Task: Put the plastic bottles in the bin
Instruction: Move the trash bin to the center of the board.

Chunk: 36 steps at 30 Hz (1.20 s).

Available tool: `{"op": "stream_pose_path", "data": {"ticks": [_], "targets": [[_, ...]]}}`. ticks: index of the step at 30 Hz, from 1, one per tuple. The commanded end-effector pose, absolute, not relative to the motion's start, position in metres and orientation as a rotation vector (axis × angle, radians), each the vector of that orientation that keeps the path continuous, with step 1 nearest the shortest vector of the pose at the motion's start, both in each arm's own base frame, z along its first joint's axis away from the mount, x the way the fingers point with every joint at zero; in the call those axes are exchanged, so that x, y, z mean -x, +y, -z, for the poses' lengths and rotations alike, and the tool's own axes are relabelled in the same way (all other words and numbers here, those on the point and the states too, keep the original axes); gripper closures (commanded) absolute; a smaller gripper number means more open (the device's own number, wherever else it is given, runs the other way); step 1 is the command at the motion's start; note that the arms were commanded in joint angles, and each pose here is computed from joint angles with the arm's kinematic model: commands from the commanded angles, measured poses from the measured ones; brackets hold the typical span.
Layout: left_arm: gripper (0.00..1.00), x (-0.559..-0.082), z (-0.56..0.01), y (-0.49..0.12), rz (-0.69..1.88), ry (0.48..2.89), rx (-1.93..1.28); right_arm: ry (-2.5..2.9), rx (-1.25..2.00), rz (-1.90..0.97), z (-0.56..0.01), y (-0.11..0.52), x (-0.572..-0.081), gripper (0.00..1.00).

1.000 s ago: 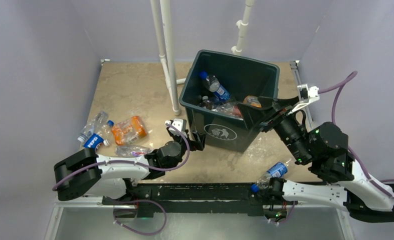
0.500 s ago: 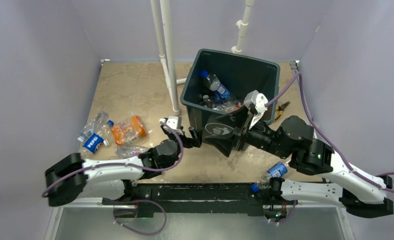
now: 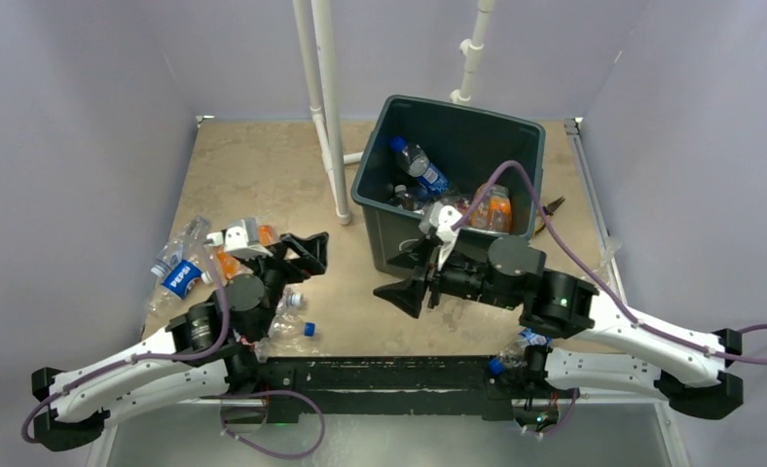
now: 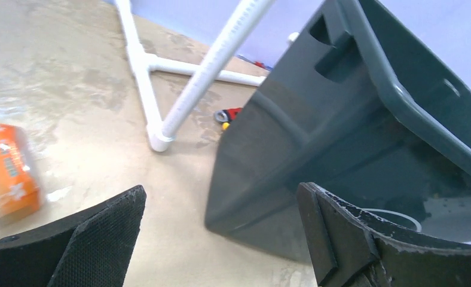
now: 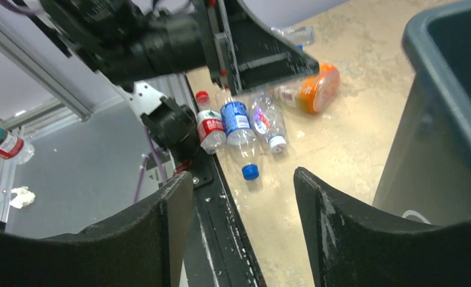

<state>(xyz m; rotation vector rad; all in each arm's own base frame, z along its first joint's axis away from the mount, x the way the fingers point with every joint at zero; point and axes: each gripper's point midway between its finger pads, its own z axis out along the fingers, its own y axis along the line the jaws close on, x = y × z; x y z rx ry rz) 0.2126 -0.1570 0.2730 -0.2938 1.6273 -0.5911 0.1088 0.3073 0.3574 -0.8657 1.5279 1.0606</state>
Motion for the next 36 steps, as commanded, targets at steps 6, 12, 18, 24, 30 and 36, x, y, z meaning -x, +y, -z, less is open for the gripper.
{"op": "stream_pose_path", "data": {"ticks": [6, 12, 18, 24, 30, 36], "targets": [[0.01, -0.198, -0.261, -0.072, 0.351, 1.669, 0.555, 1.628, 0.885, -1.044, -0.285, 0.345, -0.122, 0.39], [0.01, -0.189, -0.243, -0.04, 0.238, 1.676, 0.688, 1.748, 0.794, -0.907, -0.225, 0.35, -0.149, 0.41], [0.01, -0.192, -0.224, -0.04, 0.137, 1.691, 0.693, 1.896, 0.642, -0.716, -0.171, 0.337, -0.176, 0.43], [0.01, -0.197, -0.214, -0.053, 0.123, 1.708, 0.686, 1.956, 0.51, -0.58, -0.15, 0.318, -0.199, 0.44], [0.01, -0.196, -0.206, -0.057, 0.133, 1.731, 0.693, 1.978, 0.412, -0.577, -0.147, 0.298, -0.216, 0.4], [0.01, -0.194, -0.201, -0.056, 0.153, 1.744, 0.708, 1.861, 0.786, -0.846, -0.149, 0.353, -0.165, 0.25]]}}
